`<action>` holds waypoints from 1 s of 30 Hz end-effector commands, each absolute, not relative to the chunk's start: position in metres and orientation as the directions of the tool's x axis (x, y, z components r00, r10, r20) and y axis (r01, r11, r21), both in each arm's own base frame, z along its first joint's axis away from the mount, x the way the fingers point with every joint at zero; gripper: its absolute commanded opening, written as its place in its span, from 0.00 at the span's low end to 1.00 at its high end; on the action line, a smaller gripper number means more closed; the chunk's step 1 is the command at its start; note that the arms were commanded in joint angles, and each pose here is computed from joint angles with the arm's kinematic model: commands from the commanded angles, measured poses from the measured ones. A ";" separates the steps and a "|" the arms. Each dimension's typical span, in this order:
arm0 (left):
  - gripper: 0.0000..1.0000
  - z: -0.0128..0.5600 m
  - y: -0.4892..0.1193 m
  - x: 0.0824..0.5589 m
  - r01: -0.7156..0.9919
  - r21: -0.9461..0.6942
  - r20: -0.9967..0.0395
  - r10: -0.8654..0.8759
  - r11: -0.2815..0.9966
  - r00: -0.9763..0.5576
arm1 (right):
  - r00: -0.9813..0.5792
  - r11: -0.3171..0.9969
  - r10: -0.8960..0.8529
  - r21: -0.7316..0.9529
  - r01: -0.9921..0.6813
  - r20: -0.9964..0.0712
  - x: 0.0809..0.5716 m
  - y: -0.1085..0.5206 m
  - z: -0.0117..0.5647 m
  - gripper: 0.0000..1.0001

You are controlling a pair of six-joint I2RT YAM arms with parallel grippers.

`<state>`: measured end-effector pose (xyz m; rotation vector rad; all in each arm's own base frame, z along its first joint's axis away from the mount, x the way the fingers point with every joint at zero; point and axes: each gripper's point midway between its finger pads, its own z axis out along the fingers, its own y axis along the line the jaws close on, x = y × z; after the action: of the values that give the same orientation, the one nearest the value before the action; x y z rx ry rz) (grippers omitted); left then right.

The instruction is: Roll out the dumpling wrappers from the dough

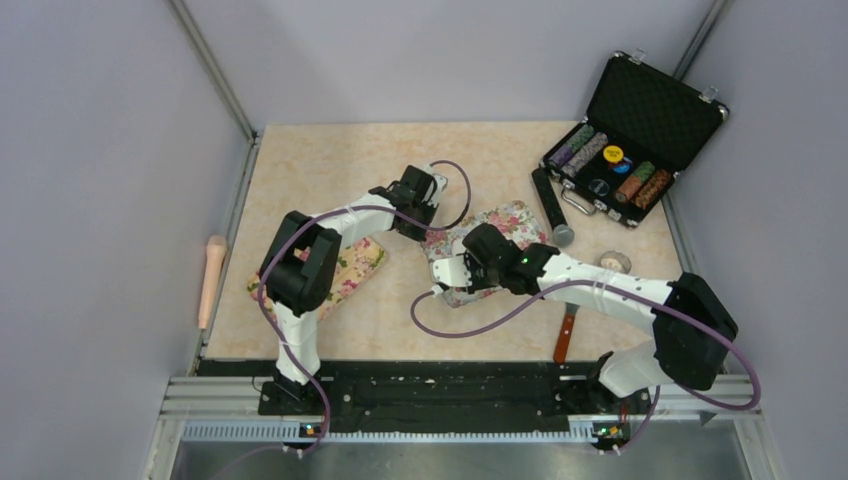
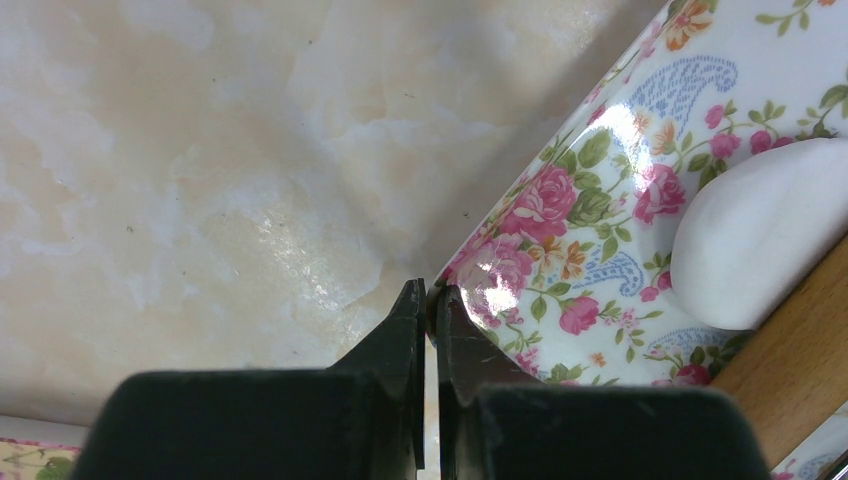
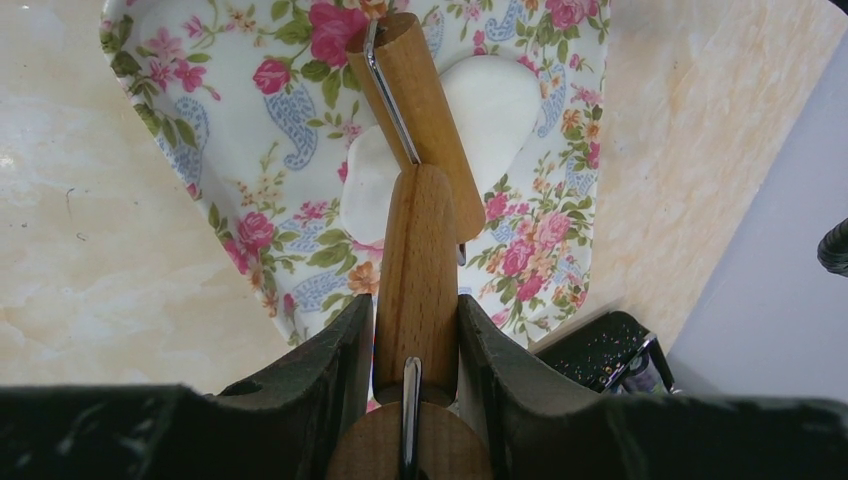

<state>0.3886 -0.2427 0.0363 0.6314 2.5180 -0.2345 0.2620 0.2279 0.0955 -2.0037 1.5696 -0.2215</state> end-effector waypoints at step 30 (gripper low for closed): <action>0.00 0.078 -0.251 0.409 0.538 0.019 -0.648 0.420 0.843 -0.635 | 0.210 -0.052 -0.932 -0.466 -0.883 -0.294 0.217 0.179 0.142 0.00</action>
<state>0.3890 -0.2469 0.0379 0.6555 2.4998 -0.2414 0.2087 0.1886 0.1126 -2.0763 1.6725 -0.0928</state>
